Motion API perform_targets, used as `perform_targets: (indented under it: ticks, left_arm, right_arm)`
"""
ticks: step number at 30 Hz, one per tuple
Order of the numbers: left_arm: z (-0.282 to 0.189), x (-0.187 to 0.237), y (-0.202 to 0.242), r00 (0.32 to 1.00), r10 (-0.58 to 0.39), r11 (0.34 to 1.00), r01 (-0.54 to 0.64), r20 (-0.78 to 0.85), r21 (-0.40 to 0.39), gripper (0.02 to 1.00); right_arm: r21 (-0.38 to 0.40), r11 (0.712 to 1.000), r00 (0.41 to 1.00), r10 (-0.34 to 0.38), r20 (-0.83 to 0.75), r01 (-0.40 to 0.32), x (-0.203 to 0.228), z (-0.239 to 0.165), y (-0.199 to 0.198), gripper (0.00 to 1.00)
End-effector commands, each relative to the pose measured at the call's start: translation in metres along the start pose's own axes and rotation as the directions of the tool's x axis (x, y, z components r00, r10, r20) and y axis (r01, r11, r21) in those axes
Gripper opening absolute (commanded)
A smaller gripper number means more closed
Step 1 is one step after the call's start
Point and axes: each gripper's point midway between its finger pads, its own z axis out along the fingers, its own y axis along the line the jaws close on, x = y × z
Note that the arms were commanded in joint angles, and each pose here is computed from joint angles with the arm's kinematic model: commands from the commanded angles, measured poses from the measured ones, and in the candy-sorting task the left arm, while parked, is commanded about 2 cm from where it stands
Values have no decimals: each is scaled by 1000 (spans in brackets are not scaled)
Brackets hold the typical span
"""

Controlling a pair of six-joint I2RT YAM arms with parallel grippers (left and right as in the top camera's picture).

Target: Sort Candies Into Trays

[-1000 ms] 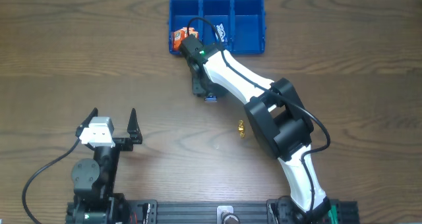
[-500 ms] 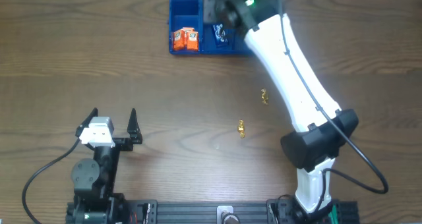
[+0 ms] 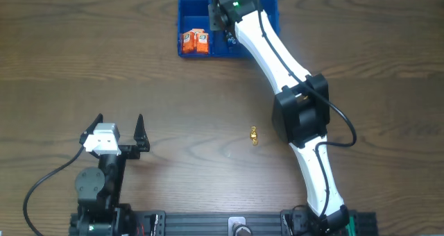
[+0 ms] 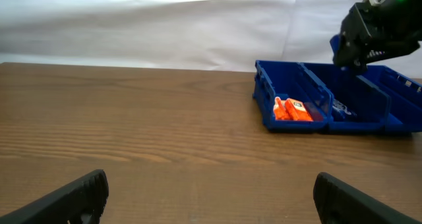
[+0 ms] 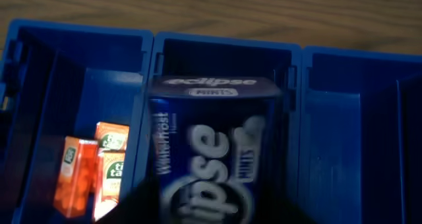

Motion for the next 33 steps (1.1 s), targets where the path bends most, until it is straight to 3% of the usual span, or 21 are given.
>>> perform_targets:
  ticks: [1,3,7,10,12,15,18,20,23,33]
  left_arm:
    - [1,16,-1,999,13,1000,-13,-49,11,998]
    - [1,16,-1,999,13,1000,-13,-49,11,998]
    - [1,16,-1,999,13,1000,-13,-49,11,998]
    - [1,16,-1,999,13,1000,-13,-49,11,998]
    - [1,16,-1,999,13,1000,-13,-49,11,998]
    - [1,16,-1,999,13,1000,-13,-49,11,998]
    - [1,16,-1,999,13,1000,-13,-49,11,998]
    - [1,16,-1,999,13,1000,-13,-49,11,996]
    - [1,16,-1,999,13,1000,-13,-49,11,996]
    - [1,16,-1,999,13,1000,-13,-49,11,998]
  right_arm:
    - [3,1000,999,10,40,-10,-16,-20,-8,744]
    - [-7,1000,998,9,58,-8,-24,-55,-8,785]
    - [14,1000,1000,8,-22,-8,1,-107,-23,816]
    - [12,1000,999,-11,-47,12,44,-142,-37,818]
    - [-35,999,997,-21,-75,19,95,-156,-36,816]
    - [-7,998,977,54,-205,-56,183,-150,-43,816]
    - [-34,997,928,55,-368,-73,255,-127,-40,816]
    - [8,996,900,85,-428,-90,290,-118,-51,818]
    - [36,995,881,97,-463,-90,312,-113,-59,814]
    - [4,996,870,75,-486,-84,327,-91,-45,768]
